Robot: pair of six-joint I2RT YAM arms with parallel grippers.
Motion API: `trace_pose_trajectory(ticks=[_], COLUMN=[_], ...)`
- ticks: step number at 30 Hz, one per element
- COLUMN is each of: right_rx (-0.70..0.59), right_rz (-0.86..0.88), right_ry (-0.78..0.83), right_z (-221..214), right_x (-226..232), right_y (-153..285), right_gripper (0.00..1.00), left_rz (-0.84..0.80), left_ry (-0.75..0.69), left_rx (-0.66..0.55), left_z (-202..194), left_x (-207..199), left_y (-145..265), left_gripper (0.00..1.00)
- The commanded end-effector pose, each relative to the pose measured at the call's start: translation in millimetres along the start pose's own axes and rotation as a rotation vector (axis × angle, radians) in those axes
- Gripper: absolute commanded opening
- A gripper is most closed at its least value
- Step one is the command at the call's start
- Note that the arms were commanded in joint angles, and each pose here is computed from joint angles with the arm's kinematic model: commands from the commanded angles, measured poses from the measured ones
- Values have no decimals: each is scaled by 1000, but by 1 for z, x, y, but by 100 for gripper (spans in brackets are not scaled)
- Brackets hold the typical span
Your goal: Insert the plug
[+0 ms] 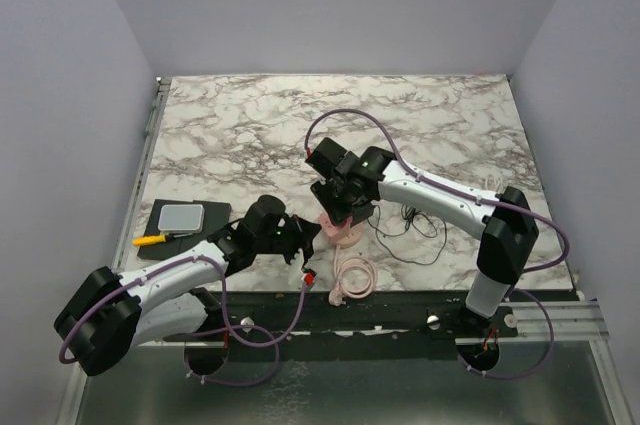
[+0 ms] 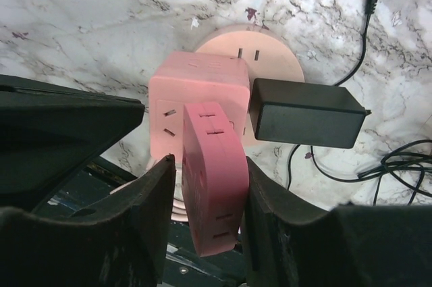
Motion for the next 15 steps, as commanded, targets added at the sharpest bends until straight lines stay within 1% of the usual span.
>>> trace_pose_trajectory(ticks=[1,7,13,15], right_rx=[20,36,50,51], right_rz=[-13,-18,-28,-28], right_ry=[22,32,40,40], right_z=[3,3,0,0], right_x=[1,0,-1,-1], right_y=[4,2,-1,-3], right_gripper=[44,36,24,21], left_rz=[-20,-17,-11,-9], left_ry=[-4,0,-5,-5], left_rx=[-21,-24,-23,-20], left_z=[4,4,4,3], left_x=[-7,-6,-2,0], left_y=[-1,-1,-1,-1], left_gripper=[0,0,0,0])
Point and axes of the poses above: each gripper's point midway between its finger pads, its own y axis back along the fingers, its own x axis along the line the jaws close on, z = x × y, the point moved 7 cm from there along y, back along the fingers, and after that the axes turned 1 degree about -y, right-handed, at the moved point
